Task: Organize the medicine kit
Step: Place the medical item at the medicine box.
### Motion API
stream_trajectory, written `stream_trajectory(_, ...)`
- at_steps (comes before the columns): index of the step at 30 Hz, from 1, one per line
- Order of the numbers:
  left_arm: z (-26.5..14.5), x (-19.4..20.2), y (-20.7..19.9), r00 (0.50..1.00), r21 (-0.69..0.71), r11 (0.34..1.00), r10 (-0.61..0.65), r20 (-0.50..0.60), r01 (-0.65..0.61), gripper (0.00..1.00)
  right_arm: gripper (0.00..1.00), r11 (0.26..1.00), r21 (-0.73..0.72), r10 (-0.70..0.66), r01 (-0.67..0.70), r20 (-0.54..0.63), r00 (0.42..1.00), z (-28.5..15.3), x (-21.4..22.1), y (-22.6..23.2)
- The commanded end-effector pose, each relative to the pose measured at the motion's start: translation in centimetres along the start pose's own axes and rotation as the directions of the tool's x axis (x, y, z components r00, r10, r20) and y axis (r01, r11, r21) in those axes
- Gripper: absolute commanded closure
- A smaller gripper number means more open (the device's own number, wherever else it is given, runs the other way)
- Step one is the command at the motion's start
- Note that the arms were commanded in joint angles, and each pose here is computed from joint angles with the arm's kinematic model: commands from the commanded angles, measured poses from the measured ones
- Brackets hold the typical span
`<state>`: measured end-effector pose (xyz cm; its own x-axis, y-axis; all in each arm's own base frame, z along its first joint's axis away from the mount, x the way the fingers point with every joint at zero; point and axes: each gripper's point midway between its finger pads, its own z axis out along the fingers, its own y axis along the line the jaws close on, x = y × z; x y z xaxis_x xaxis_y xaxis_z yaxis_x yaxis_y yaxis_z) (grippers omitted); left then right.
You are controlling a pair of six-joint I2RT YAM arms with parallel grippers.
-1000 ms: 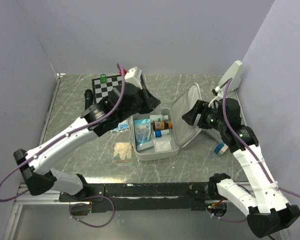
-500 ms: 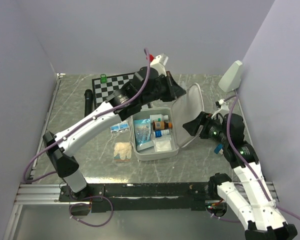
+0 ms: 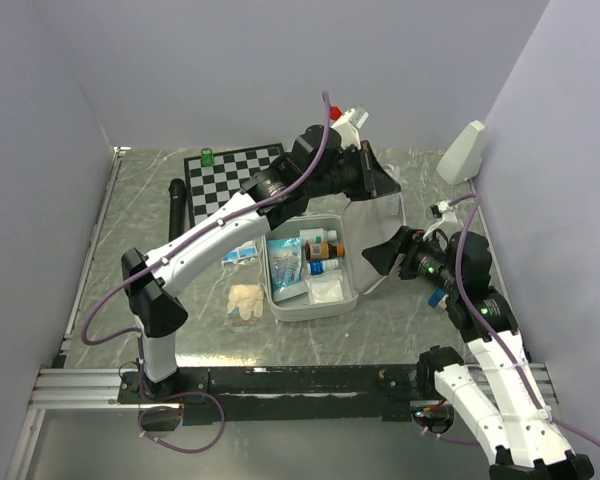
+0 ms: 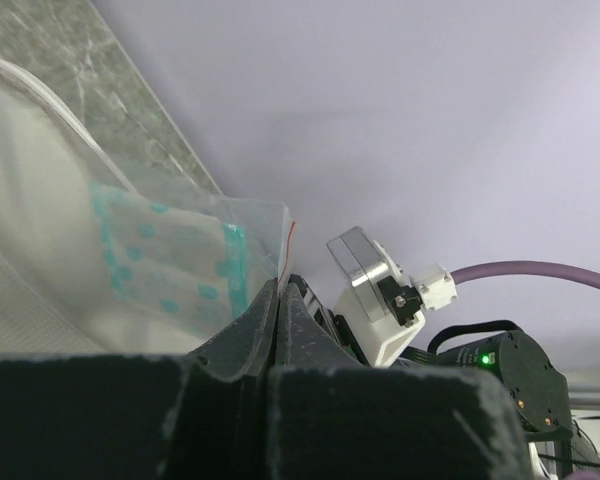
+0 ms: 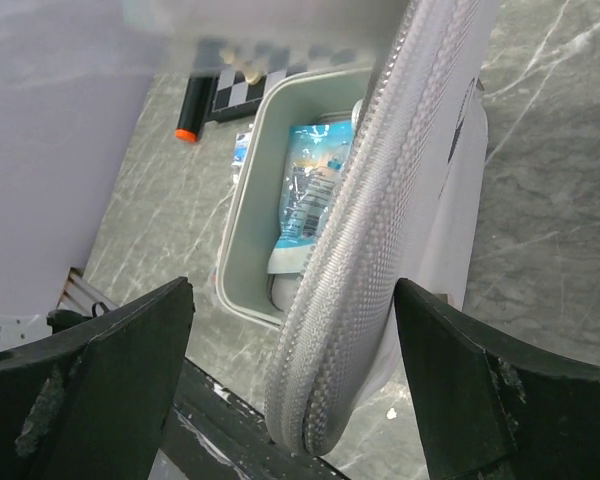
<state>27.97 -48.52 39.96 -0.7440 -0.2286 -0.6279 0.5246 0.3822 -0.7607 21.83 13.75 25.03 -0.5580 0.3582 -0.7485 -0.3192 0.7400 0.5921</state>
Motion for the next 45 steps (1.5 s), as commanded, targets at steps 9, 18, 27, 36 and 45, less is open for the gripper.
stream_trajectory(9, 0.6, 0.3, 0.7, 0.998, 0.012, 0.998, -0.054, -0.023, 0.054, 0.99, 0.11, 0.999, -0.038, -0.036, 0.038, 0.048, 0.998, -0.4, -1.7, 1.3)
stream_trajectory(18, 0.6, 0.8, 5.3, 0.990, -0.140, 0.980, -0.140, 0.010, 0.140, 0.99, 0.11, 0.998, -0.040, -0.040, 0.043, 0.063, 0.997, -0.6, -2.3, 1.7)
stream_trajectory(27, 0.6, 0.4, 6.2, 0.991, -0.189, 0.974, -0.131, -0.009, 0.127, 0.92, 0.10, 0.997, -0.052, -0.060, 0.064, 0.074, 0.995, -1.0, -3.3, 2.5)
stream_trajectory(36, -1.9, -1.5, 4.9, 0.995, -0.204, 0.974, -0.095, 0.035, 0.100, 0.30, 0.09, 0.995, -0.069, -0.062, 0.067, 0.074, 0.995, -0.8, -4.2, 3.2)
stream_trajectory(45, -18.4, -2.7, 14.4, 0.934, -0.567, 0.797, 0.007, 0.357, 0.210, 0.08, 0.09, 0.996, -0.044, -0.069, 0.072, 0.077, 0.995, -0.7, -4.2, 2.8)
